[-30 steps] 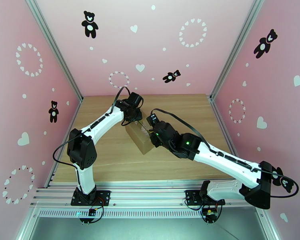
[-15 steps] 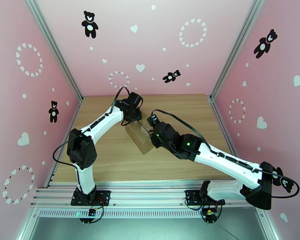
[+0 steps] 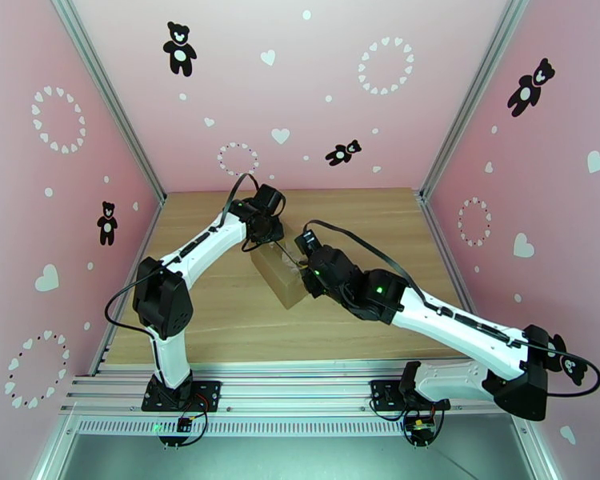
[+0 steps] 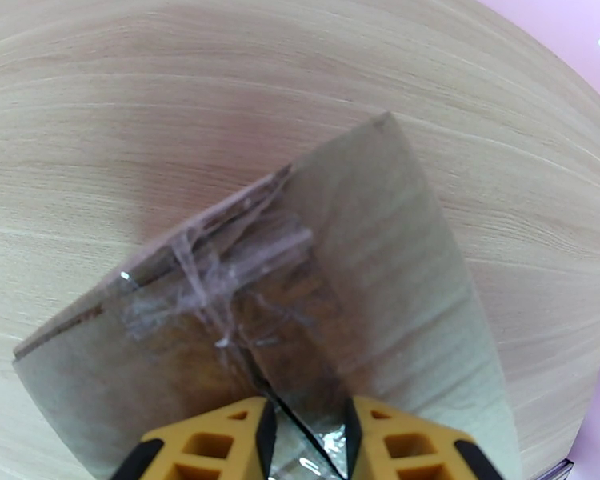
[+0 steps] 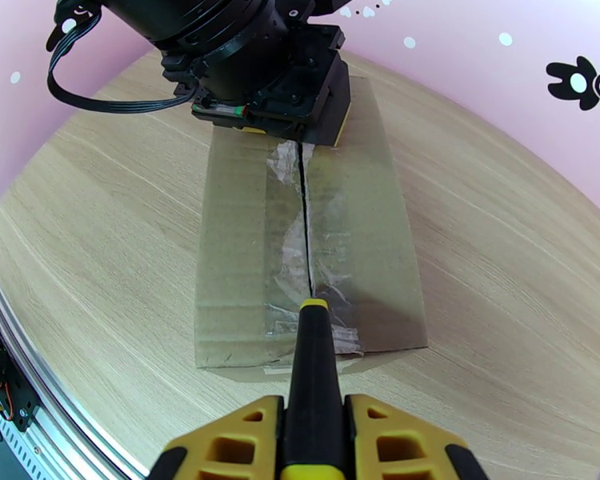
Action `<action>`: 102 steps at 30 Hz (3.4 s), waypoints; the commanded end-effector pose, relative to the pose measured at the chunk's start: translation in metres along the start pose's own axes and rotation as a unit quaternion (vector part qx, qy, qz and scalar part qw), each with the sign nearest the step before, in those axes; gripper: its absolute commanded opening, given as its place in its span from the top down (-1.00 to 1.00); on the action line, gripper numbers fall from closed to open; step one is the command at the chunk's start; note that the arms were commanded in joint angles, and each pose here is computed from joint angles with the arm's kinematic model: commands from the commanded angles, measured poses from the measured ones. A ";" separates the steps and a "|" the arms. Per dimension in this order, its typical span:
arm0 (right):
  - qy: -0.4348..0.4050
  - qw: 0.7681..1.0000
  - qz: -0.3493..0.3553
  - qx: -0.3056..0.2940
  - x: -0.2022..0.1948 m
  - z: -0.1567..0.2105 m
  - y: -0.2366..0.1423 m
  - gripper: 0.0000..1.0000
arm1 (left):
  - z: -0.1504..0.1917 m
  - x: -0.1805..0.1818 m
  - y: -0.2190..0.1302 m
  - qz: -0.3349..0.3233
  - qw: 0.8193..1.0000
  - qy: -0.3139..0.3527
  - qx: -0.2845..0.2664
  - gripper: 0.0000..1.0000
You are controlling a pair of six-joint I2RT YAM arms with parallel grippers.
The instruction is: Unpack the express box
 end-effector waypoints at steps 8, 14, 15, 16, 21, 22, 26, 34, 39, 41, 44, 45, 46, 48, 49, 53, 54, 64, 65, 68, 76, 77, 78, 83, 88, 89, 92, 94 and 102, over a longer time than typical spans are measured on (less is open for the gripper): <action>-0.028 0.995 0.010 0.098 -0.007 0.054 -0.010 1.00 | 0.002 0.059 0.035 -0.108 0.994 -0.024 0.019 0.34; -0.034 0.995 0.016 0.094 -0.009 0.051 -0.019 1.00 | 0.002 0.061 0.035 -0.109 0.994 -0.027 0.018 0.34; -0.034 0.995 0.017 0.095 -0.010 0.051 -0.019 1.00 | 0.002 0.061 0.035 -0.108 0.994 -0.028 0.018 0.34; -0.035 0.995 0.017 0.096 -0.009 0.052 -0.020 1.00 | 0.002 0.062 0.035 -0.108 0.994 -0.028 0.018 0.34; -0.038 0.995 0.017 0.095 -0.007 0.052 -0.023 1.00 | 0.002 0.063 0.035 -0.108 0.994 -0.030 0.017 0.34; -0.038 0.995 0.018 0.095 -0.007 0.052 -0.024 1.00 | 0.002 0.062 0.034 -0.107 0.994 -0.031 0.017 0.34; -0.042 0.994 0.020 0.097 -0.006 0.052 -0.024 1.00 | 0.002 0.063 0.033 -0.107 0.994 -0.030 0.016 0.34; -0.045 0.994 0.021 0.098 -0.005 0.052 -0.026 1.00 | 0.002 0.064 0.033 -0.107 0.994 -0.032 0.016 0.34; -0.053 0.993 0.025 0.100 -0.004 0.052 -0.027 1.00 | 0.002 0.065 0.032 -0.107 0.994 -0.035 0.016 0.35; -0.055 0.993 0.026 0.101 -0.004 0.052 -0.027 1.00 | 0.002 0.065 0.032 -0.107 0.994 -0.035 0.016 0.35; -0.056 0.993 0.026 0.101 -0.004 0.052 -0.028 1.00 | 0.002 0.066 0.032 -0.108 0.993 -0.035 0.016 0.35; -0.058 0.993 0.028 0.101 -0.003 0.052 -0.028 1.00 | 0.001 0.066 0.032 -0.108 0.993 -0.035 0.015 0.35; -0.060 0.993 0.028 0.101 -0.003 0.052 -0.029 1.00 | 0.002 0.066 0.031 -0.108 0.993 -0.036 0.015 0.35; -0.061 0.993 0.028 0.101 -0.002 0.051 -0.029 1.00 | 0.002 0.066 0.032 -0.108 0.993 -0.035 0.016 0.35; -0.061 0.993 0.028 0.101 -0.002 0.051 -0.029 1.00 | 0.002 0.067 0.031 -0.108 0.993 -0.036 0.015 0.35; -0.060 0.993 0.028 0.098 -0.002 0.050 -0.030 1.00 | 0.001 0.068 0.030 -0.110 0.993 -0.036 0.014 0.35; -0.060 0.993 0.027 0.097 -0.001 0.049 -0.030 1.00 | 0.001 0.067 0.030 -0.109 0.993 -0.035 0.014 0.35; -0.057 0.993 0.028 0.099 -0.003 0.051 -0.034 1.00 | 0.000 0.066 0.026 -0.100 0.994 -0.036 0.008 0.35; -0.057 0.993 0.029 0.100 -0.003 0.052 -0.033 1.00 | 0.000 0.065 0.026 -0.095 0.995 -0.035 0.005 0.35; -0.057 0.993 0.030 0.103 -0.004 0.053 -0.034 1.00 | -0.002 0.063 0.022 -0.087 0.996 -0.032 -0.001 0.35; -0.052 0.993 0.031 0.100 -0.007 0.052 -0.039 1.00 | -0.008 0.062 0.014 -0.083 0.996 -0.028 -0.020 0.35; -0.053 0.993 0.031 0.100 -0.007 0.052 -0.039 1.00 | -0.009 0.062 0.013 -0.084 0.996 -0.028 -0.022 0.35; -0.054 0.993 0.031 0.101 -0.007 0.053 -0.040 1.00 | -0.009 0.062 0.012 -0.083 0.996 -0.028 -0.024 0.35; -0.051 0.993 0.033 0.098 -0.008 0.051 -0.042 1.00 | -0.010 0.057 0.008 -0.076 0.996 -0.021 -0.035 0.35; -0.050 0.994 0.034 0.088 -0.009 0.045 -0.043 1.00 | -0.013 0.045 -0.005 -0.064 0.996 0.005 -0.058 0.35; -0.050 0.995 0.033 0.086 -0.008 0.043 -0.043 1.00 | -0.013 0.042 -0.008 -0.062 0.996 0.011 -0.062 0.35; -0.048 0.996 0.024 0.072 -0.004 0.033 -0.044 1.00 | -0.014 0.033 -0.020 -0.048 0.996 0.024 -0.075 0.35; -0.046 0.997 0.015 0.060 -0.001 0.023 -0.045 1.00 | -0.015 0.029 -0.029 -0.038 0.995 0.025 -0.084 0.34; -0.069 0.997 -0.018 0.003 0.015 -0.023 -0.047 1.00 | -0.014 0.017 -0.049 0.003 0.996 0.017 -0.088 0.32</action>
Point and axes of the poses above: each hand's point on the last joint's axis, 136 mm out from that joint toward the fingers, its own y axis out along the fingers, its own x axis along the line the jaws close on, z = x × y, the point moved 3 cm from there along -y, back along the fingers, and after that the axes turned 11 degrees about -y, right-handed, at the moved point
